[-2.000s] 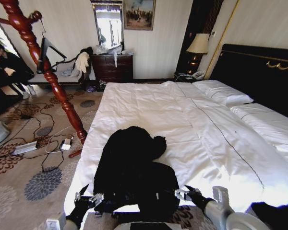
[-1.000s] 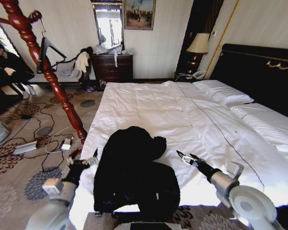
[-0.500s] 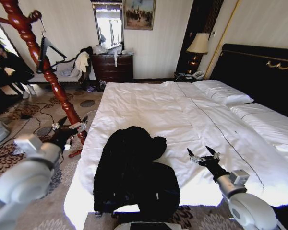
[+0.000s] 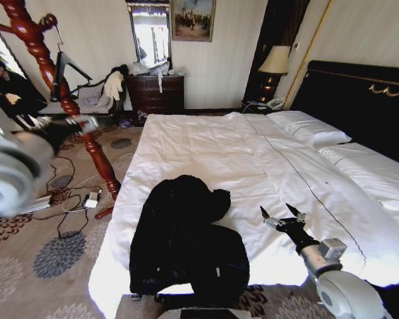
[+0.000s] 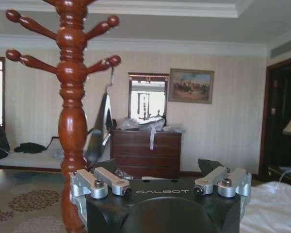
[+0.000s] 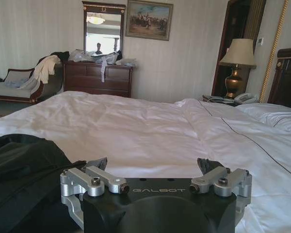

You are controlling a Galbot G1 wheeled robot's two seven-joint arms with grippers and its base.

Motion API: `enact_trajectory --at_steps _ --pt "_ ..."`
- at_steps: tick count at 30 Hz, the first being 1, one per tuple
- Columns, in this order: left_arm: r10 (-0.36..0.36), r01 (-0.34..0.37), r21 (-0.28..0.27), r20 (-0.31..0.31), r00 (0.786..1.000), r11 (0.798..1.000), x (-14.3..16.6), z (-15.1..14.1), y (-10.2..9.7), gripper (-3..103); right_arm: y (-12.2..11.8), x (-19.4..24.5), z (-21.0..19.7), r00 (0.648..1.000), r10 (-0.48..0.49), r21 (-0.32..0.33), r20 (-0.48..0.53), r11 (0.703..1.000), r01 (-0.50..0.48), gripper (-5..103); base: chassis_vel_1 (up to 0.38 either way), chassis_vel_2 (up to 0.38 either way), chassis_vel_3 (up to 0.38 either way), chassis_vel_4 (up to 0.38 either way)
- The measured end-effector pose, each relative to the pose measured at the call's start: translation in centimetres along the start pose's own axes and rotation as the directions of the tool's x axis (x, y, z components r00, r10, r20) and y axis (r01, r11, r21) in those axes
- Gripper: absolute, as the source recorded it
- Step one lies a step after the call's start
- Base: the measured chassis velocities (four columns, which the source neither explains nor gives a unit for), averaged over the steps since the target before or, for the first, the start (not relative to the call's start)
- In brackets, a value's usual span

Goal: Pick up the clothes from the bed and hang them on the clothes hanger.

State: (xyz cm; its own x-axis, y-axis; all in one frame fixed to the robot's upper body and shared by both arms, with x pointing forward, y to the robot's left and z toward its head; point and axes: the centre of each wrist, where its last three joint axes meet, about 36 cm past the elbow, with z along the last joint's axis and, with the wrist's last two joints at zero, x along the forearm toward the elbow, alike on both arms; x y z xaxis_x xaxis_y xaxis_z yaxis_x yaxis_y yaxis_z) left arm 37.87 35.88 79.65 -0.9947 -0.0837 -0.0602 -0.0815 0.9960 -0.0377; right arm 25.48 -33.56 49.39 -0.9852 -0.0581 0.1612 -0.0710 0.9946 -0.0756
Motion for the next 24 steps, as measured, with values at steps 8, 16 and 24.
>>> enact_trajectory --at_steps 8,16,24 --pt "-0.074 0.074 0.015 0.041 0.996 0.997 -3.1 -3.4 3.3 97 0.2 -1.6 -0.3 0.999 -0.033 -0.02 0.002 0.999 0.033 100 0.0 0.0 0.0 0.0" --pt "-0.123 0.12 0.032 0.078 0.989 0.992 -4.0 -5.7 6.8 97 0.3 -2.3 0.1 0.999 -0.043 -0.034 -0.007 0.999 0.042 100 0.0 0.0 0.0 0.0" --pt "-0.171 0.164 0.083 0.078 0.982 0.983 -6.0 -6.1 11.5 97 0.5 -2.2 0.3 0.999 -0.045 -0.046 -0.013 0.998 0.045 100 0.0 0.0 0.0 0.0"
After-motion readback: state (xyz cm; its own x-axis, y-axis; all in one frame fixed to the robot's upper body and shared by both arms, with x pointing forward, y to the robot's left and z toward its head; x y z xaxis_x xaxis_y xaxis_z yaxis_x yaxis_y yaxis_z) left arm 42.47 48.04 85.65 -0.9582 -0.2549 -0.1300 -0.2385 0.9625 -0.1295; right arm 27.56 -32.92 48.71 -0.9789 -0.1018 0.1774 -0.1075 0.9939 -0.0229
